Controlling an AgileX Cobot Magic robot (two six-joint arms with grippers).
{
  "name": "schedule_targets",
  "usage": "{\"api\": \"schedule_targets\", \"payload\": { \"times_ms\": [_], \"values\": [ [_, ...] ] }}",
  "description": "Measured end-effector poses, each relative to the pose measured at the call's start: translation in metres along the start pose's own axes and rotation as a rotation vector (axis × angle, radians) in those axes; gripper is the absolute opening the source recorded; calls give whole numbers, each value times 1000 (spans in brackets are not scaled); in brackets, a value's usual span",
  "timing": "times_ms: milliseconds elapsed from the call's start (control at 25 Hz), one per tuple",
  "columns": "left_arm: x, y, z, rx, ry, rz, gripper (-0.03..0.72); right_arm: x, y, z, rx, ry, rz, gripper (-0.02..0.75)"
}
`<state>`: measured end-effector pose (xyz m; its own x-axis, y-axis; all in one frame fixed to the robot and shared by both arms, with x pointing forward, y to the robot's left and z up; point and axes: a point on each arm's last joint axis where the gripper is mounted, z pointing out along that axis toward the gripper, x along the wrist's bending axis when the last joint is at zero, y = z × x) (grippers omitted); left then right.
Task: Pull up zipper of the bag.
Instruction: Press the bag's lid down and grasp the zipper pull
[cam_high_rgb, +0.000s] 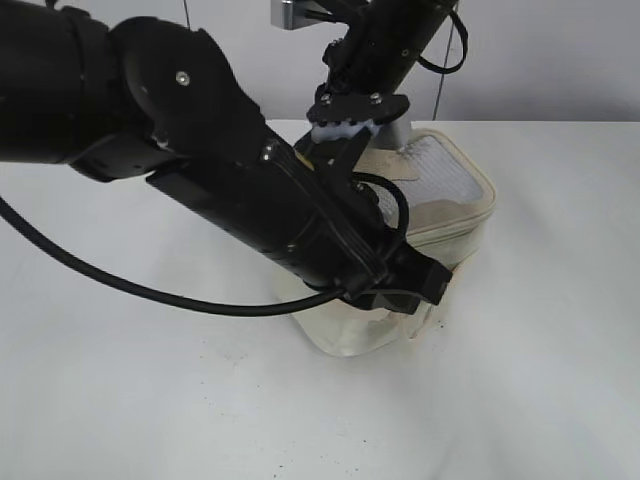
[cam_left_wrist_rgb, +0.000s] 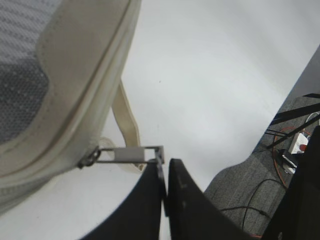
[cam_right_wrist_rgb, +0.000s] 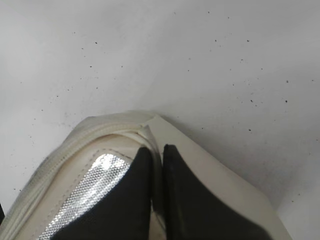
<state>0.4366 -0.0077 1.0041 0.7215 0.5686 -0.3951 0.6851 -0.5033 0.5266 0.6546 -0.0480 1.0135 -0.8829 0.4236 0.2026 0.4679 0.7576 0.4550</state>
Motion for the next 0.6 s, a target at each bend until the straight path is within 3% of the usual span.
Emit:
{"api": "schedule_targets", "payload": {
  "times_ms": [320, 600],
  "values": [
    [17, -6, -10, 107, 25, -59, 1, 0, 1, 0, -3, 1, 25, 39],
    [46, -5, -55, 135, 191, -144, -2, -4, 0, -3, -13, -13, 102, 31]
  ]
}}
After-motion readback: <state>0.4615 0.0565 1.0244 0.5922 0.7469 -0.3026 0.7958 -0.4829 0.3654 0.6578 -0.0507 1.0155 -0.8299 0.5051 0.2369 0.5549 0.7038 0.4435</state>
